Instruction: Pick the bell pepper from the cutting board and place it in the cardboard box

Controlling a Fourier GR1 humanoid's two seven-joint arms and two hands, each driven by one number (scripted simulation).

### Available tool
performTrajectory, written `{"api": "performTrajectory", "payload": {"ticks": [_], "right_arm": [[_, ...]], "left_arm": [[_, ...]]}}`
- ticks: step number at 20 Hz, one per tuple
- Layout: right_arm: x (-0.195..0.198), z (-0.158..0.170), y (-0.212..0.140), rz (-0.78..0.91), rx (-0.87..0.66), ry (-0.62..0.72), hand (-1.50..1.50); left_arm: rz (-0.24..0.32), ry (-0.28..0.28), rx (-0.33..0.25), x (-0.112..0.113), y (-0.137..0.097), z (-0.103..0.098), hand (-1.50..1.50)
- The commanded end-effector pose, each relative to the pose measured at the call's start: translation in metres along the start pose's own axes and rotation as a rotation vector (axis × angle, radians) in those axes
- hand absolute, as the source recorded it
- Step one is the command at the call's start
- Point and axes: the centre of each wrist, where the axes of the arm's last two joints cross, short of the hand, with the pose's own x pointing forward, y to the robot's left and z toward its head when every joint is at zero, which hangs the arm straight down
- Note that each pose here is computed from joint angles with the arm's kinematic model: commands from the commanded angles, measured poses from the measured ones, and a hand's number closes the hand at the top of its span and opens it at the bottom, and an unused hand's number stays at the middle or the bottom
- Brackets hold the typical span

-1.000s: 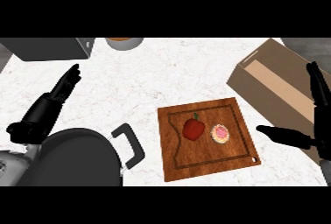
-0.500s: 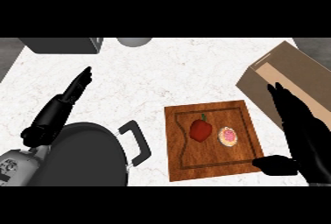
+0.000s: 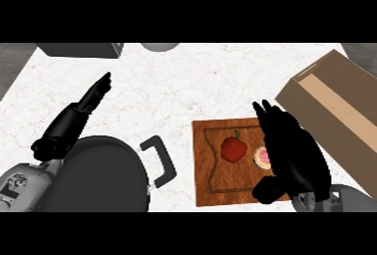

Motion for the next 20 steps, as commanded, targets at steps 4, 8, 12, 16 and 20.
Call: {"api": "performTrajectory", "payload": {"ticks": [4,8,12,16,20], "right_arm": [[0.052,-0.026,0.007,0.096,0.113,0.24,-1.5],[0.076,-0.035,0.029,0.081,0.157,0.254,-1.5],[0.083,-0.047,0.034,0.134,0.151,0.289,-1.5],[0.099,-0.061,0.045,0.178,0.133,0.332,-1.5],[0.102,-0.06,0.041,0.158,0.113,0.333,-1.5]], "left_arm": [[-0.001,0.005,-0.004,0.003,-0.007,0.002,0.0],[-0.007,0.019,0.009,-0.001,0.004,-0.001,0.0],[0.001,0.022,0.029,-0.006,0.007,0.005,0.0],[-0.002,0.019,0.015,-0.006,0.005,0.001,0.0],[-0.007,0.012,0.024,-0.007,0.014,0.01,0.0]]}}
